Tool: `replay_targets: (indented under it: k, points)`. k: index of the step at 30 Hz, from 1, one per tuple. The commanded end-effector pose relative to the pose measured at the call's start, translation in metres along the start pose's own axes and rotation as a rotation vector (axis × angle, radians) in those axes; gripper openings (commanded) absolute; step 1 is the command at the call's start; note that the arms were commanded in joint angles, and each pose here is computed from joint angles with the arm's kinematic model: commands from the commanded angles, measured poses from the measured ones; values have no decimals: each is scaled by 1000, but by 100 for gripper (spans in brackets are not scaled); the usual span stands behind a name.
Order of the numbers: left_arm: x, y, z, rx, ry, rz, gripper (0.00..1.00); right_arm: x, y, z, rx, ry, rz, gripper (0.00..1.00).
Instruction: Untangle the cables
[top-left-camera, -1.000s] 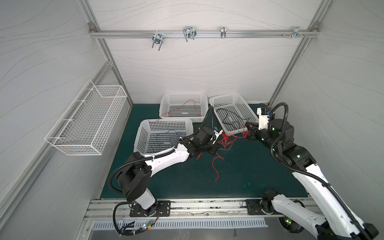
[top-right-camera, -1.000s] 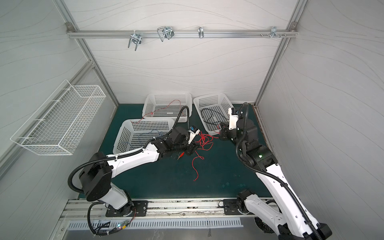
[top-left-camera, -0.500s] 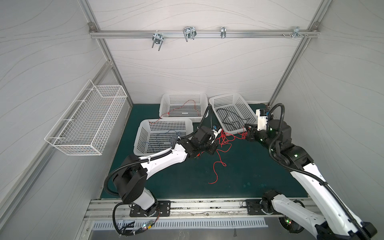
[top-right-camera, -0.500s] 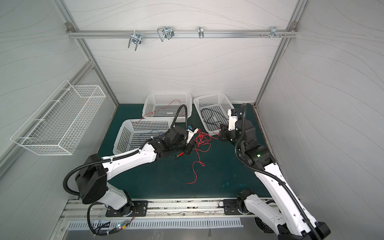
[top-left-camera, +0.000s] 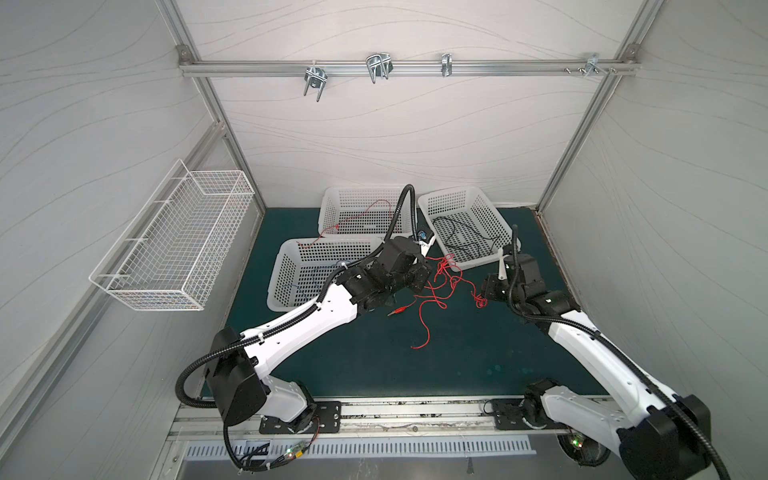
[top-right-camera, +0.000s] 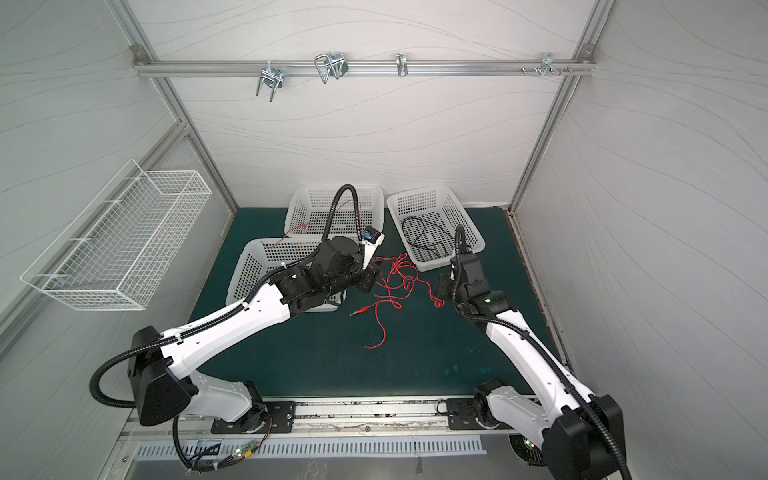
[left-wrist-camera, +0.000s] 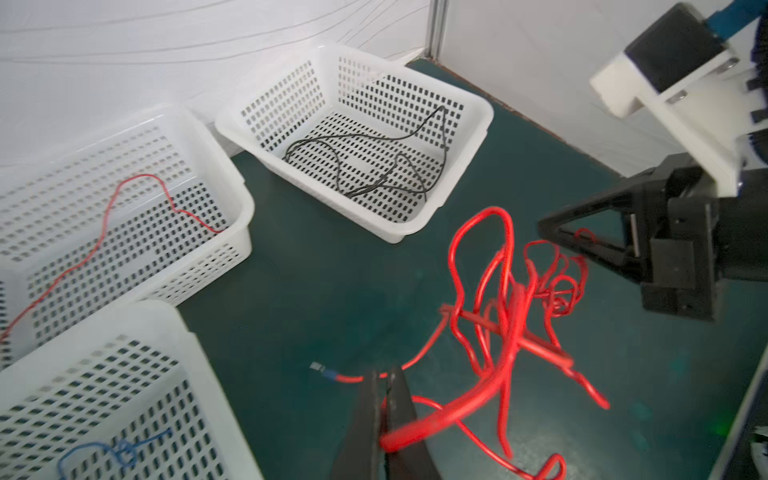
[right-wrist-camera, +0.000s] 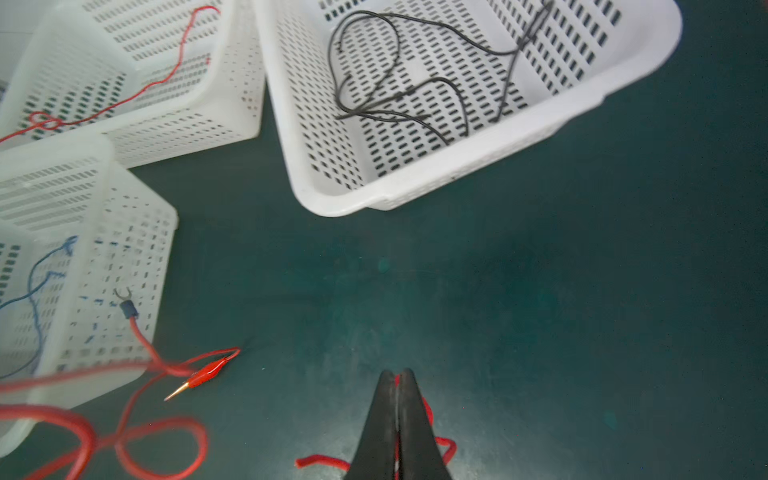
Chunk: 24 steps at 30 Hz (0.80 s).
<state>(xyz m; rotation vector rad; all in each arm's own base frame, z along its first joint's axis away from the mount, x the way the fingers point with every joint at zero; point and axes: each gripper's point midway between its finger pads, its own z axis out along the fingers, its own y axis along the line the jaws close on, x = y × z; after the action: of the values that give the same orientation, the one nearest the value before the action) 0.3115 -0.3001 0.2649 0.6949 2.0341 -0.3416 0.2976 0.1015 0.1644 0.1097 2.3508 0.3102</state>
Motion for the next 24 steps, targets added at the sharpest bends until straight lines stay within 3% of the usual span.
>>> replay_targets:
  k: [1, 14, 24]
  points:
    - [-40, 31, -34, -126, -113, -18, 0, 6, -24, 2, 75, 8, 60, 0]
    - [-30, 113, -99, -363, -161, -185, 0, 5, -74, -1, 162, 27, 152, 0]
    - [-30, 115, -115, -357, -199, -207, 0, -13, -44, -3, -17, -19, 153, 0]
